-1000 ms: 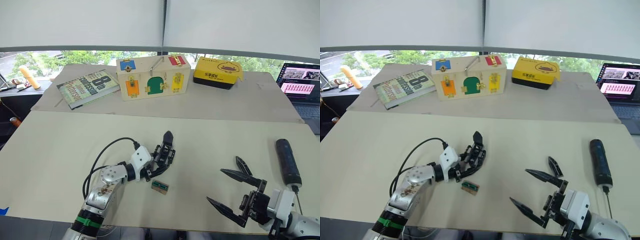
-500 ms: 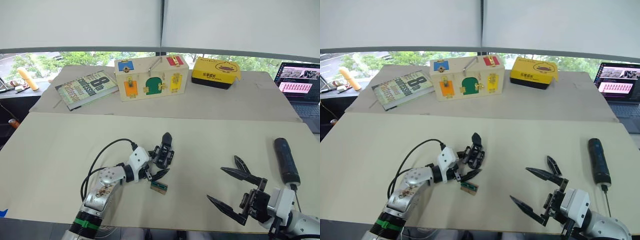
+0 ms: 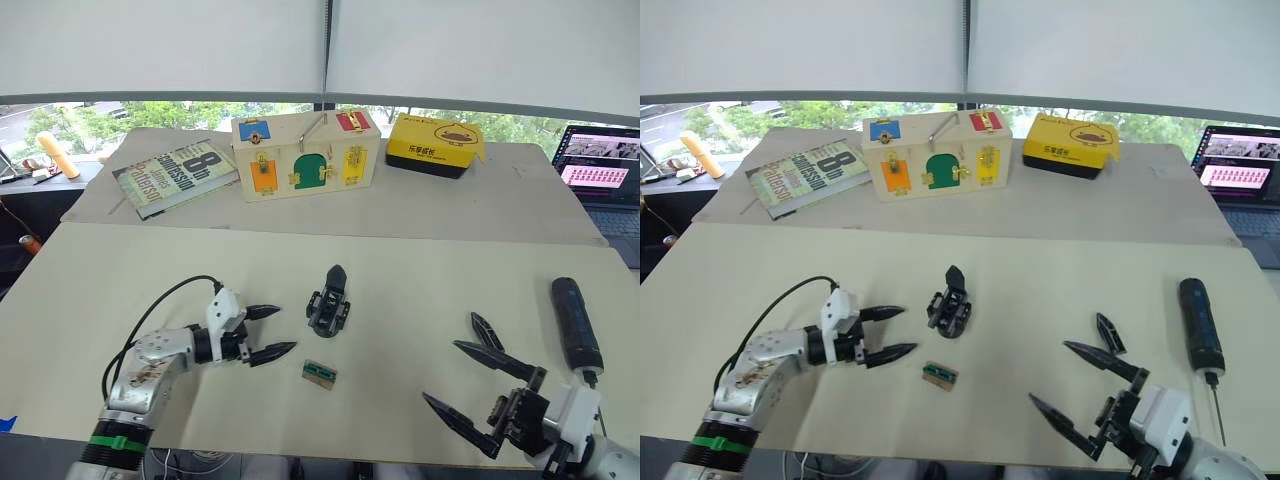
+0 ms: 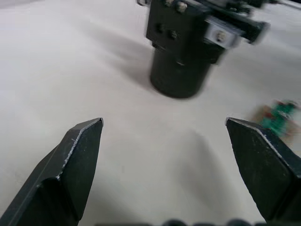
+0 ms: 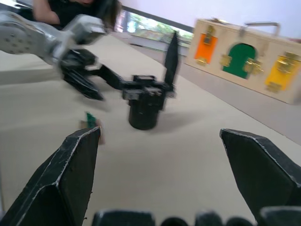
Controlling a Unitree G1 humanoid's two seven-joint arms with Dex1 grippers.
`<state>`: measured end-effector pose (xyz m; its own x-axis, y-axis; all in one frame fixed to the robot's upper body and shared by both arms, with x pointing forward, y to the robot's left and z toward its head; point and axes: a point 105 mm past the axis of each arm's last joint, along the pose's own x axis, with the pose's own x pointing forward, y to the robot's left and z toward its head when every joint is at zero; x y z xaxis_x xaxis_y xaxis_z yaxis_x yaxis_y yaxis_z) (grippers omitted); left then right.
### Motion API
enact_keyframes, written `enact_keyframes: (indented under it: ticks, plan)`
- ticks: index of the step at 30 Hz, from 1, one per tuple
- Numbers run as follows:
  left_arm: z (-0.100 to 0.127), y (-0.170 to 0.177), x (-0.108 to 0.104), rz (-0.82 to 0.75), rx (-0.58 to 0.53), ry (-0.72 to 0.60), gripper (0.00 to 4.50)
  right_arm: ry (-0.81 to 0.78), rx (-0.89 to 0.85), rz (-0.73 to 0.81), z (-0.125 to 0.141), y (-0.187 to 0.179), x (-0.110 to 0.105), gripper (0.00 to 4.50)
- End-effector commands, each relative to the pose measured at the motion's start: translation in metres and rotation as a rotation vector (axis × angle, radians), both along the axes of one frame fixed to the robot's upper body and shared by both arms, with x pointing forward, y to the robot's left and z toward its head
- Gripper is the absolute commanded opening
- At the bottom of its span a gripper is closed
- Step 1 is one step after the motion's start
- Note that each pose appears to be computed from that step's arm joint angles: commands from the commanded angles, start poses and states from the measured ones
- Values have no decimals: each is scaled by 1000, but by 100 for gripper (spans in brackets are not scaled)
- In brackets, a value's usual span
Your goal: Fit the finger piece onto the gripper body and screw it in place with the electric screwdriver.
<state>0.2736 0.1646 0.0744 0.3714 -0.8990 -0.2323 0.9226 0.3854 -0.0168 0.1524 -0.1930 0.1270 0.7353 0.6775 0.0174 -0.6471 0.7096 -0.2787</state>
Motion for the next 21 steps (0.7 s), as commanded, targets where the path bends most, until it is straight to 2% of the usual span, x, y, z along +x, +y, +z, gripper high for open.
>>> enact_keyframes:
  ticks: [1,3,6,8,11,15,21]
  plan:
    - [26,29,3,-72,6,-89,440,69,-32,-239,0,-33,-13,450]
    - [39,41,9,-78,20,-117,440,126,-104,-367,-9,-50,-23,450]
    - [55,54,19,-63,13,-113,440,185,-149,-438,-14,-57,-36,450]
    - [60,54,22,-72,3,-112,440,250,-150,-492,-18,-60,-37,450]
    - [68,43,15,-155,-1,-96,440,307,-117,-525,-12,-57,-22,450]
    - [84,29,7,-218,-37,-106,440,384,-101,-495,-3,-53,0,450]
    - [114,-4,-13,-324,-87,-167,440,571,-202,-453,6,-60,53,450]
